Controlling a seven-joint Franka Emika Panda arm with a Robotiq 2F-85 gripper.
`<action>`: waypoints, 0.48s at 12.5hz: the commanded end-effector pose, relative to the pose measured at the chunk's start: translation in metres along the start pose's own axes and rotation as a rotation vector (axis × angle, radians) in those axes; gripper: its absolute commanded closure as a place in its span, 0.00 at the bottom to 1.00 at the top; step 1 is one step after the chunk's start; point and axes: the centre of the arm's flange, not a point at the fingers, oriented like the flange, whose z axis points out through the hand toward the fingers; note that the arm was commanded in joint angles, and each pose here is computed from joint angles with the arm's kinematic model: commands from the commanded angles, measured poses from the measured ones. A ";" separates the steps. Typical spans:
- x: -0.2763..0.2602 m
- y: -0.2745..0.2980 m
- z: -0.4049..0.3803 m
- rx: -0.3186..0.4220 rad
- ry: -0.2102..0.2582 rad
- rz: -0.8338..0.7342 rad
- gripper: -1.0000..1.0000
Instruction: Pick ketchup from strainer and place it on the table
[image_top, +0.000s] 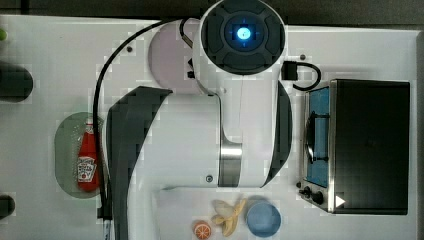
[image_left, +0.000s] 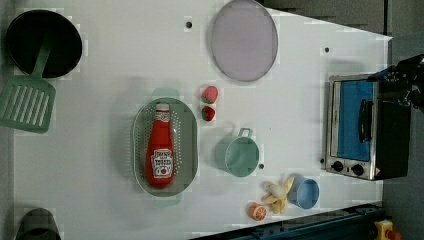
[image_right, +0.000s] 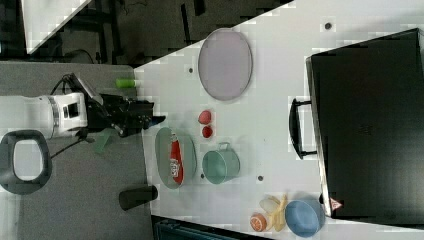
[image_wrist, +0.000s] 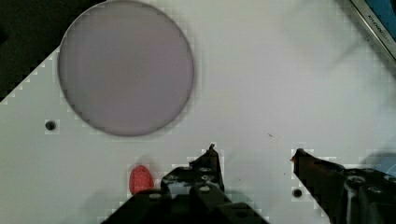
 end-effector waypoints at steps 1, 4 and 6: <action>-0.049 0.068 -0.076 -0.007 -0.005 0.141 0.21; -0.067 0.041 -0.067 -0.025 -0.011 0.080 0.00; -0.093 0.007 -0.057 -0.045 -0.014 -0.001 0.00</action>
